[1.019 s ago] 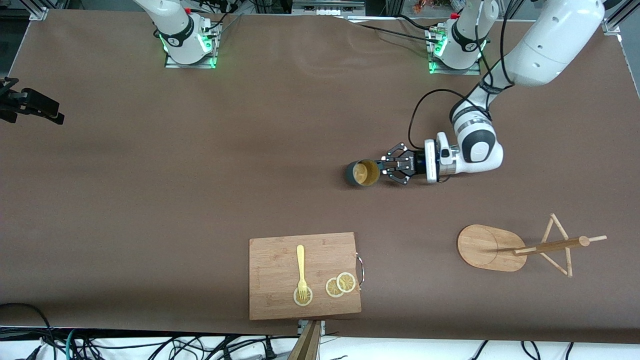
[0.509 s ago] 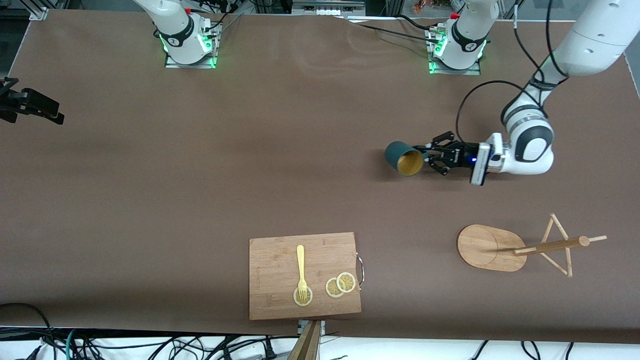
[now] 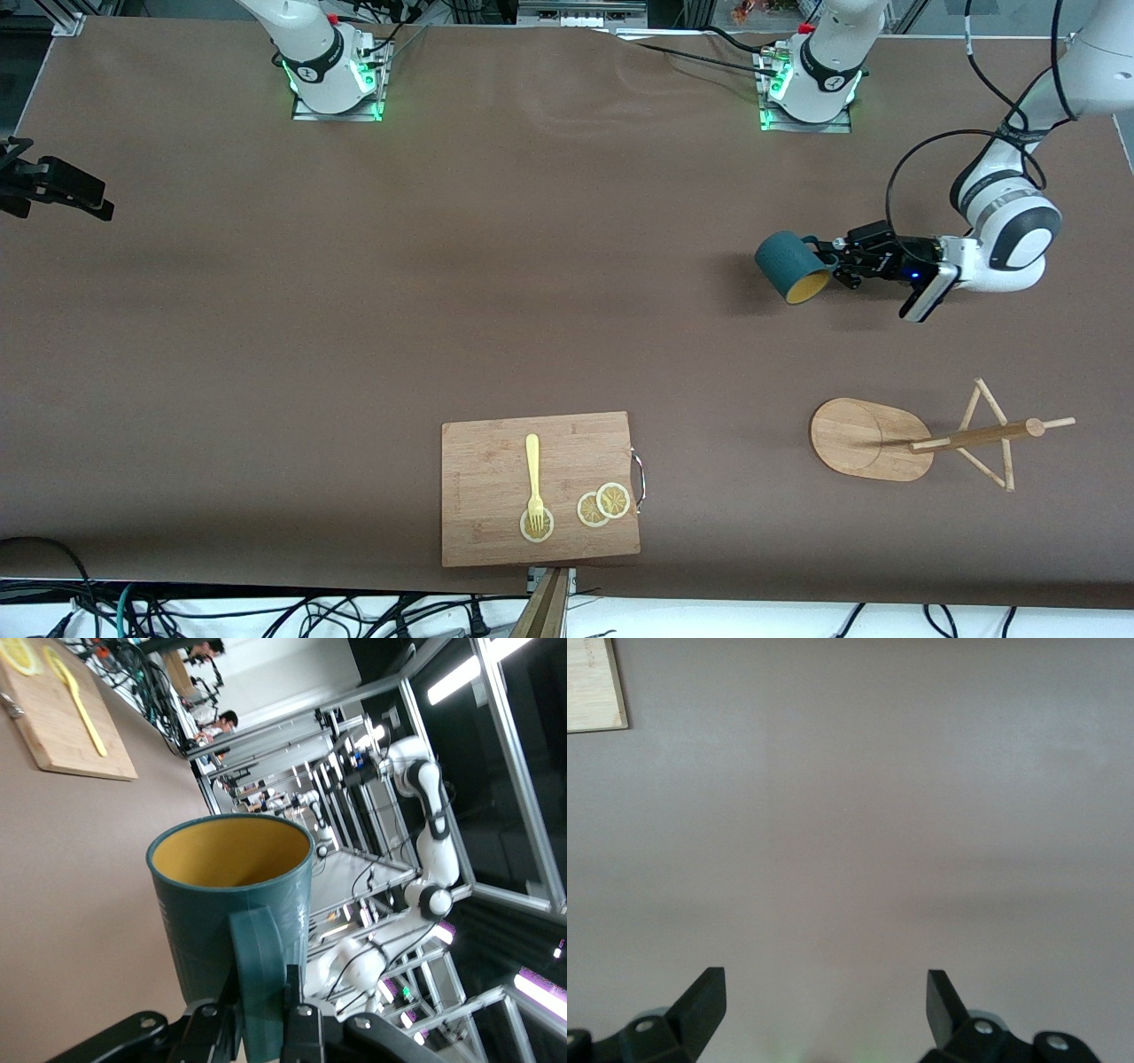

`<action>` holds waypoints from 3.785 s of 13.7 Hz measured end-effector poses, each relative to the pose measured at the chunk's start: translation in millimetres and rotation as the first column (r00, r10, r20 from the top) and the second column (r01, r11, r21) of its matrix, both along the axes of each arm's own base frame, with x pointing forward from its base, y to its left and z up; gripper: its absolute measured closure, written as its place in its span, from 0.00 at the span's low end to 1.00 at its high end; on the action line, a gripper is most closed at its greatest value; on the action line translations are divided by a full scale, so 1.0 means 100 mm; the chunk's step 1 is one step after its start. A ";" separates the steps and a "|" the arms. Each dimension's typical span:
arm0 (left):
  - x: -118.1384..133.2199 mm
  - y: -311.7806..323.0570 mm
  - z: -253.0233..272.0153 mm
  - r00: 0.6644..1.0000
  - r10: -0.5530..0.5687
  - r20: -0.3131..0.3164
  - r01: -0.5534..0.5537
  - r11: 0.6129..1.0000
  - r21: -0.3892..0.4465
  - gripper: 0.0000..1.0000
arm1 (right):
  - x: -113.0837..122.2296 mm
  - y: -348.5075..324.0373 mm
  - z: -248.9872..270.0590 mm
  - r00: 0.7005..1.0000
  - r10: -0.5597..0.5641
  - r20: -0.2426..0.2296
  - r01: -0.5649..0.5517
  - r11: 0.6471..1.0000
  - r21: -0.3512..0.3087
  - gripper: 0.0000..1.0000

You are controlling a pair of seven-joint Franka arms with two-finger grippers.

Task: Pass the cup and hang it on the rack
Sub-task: 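Lift the mug with the left gripper toward the wooden rack, then hang the mug handle on a rack peg and open the left gripper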

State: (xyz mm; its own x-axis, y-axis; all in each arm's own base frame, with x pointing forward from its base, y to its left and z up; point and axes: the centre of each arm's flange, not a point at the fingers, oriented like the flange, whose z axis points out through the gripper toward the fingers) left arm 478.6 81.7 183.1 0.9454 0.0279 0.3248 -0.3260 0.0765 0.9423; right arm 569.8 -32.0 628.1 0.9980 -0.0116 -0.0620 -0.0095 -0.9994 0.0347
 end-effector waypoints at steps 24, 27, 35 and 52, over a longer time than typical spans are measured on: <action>1.40 1.64 0.97 0.853 0.116 -0.510 -0.102 0.993 0.056 0.80 | 0.01 0.20 0.00 1.000 0.028 0.001 -0.028 1.000 0.000 0.00; 1.51 1.78 0.85 0.831 0.124 -0.542 -0.119 0.992 0.045 0.80 | 0.01 0.20 0.00 1.000 0.028 0.001 -0.028 1.000 0.000 0.00; 1.61 1.92 0.66 0.768 0.136 -0.625 -0.146 0.989 0.036 0.80 | 0.01 0.21 0.00 1.000 0.029 0.001 -0.029 1.000 0.000 0.00; 1.70 1.90 1.84 0.852 0.238 -0.467 0.225 0.638 0.736 0.00 | 0.01 0.27 0.00 0.999 0.039 0.002 -0.039 0.999 0.000 0.00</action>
